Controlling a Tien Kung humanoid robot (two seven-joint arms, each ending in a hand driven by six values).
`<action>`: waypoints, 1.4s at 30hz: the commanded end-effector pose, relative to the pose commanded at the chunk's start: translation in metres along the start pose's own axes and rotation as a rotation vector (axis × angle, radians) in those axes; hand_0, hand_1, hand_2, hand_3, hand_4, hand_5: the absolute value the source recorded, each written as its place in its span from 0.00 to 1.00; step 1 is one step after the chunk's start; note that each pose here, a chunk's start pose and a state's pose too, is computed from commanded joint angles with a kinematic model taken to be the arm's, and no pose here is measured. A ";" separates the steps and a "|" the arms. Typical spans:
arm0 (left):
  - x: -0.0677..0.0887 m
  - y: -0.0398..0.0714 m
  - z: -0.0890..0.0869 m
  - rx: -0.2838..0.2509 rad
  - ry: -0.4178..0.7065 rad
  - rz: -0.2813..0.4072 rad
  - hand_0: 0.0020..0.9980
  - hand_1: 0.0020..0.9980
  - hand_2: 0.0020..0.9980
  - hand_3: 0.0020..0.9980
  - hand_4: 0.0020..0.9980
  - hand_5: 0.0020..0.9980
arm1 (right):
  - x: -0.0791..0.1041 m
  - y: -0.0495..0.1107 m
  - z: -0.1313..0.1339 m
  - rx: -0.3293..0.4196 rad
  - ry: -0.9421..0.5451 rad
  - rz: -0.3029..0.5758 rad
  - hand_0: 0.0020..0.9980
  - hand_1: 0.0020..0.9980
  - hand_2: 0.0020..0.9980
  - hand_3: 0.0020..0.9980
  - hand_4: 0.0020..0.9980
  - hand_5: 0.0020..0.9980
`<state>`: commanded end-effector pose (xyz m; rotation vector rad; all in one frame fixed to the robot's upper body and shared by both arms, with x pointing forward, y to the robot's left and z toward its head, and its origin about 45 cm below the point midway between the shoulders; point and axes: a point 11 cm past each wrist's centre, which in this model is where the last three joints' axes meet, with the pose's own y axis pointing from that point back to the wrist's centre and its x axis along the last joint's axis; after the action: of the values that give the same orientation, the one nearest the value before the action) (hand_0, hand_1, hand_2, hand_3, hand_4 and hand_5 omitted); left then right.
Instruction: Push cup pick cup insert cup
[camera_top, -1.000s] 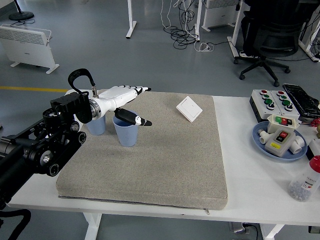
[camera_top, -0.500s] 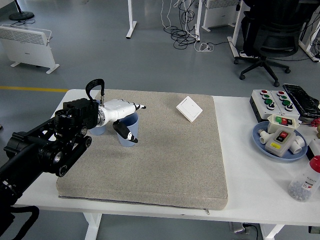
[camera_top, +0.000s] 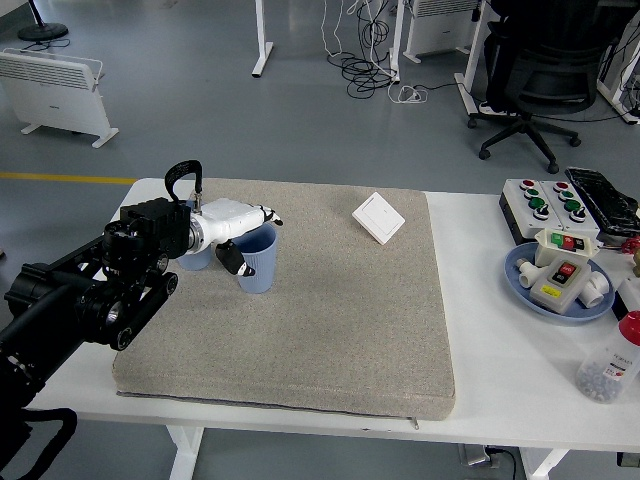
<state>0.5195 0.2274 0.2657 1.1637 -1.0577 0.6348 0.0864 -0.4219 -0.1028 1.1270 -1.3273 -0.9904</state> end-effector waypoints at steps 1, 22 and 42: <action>0.000 0.000 0.000 0.001 0.002 0.000 0.79 0.87 0.99 0.90 0.74 0.02 | 0.000 0.000 0.000 0.000 0.000 0.000 0.78 0.68 0.68 0.57 0.13 0.47; -0.006 0.001 -0.005 -0.011 -0.021 0.018 0.54 0.51 0.49 0.63 0.36 0.00 | 0.000 0.000 -0.001 0.002 -0.002 0.000 0.77 0.68 0.67 0.57 0.13 0.47; 0.025 0.018 0.010 -0.042 -0.089 0.038 0.50 0.35 0.35 0.42 0.36 0.00 | 0.000 0.000 0.001 0.001 -0.015 0.000 0.77 0.68 0.68 0.57 0.13 0.47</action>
<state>0.5110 0.2207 0.2958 1.1464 -1.1657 0.5926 0.0850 -0.4222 -0.1030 1.1219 -1.3396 -0.9995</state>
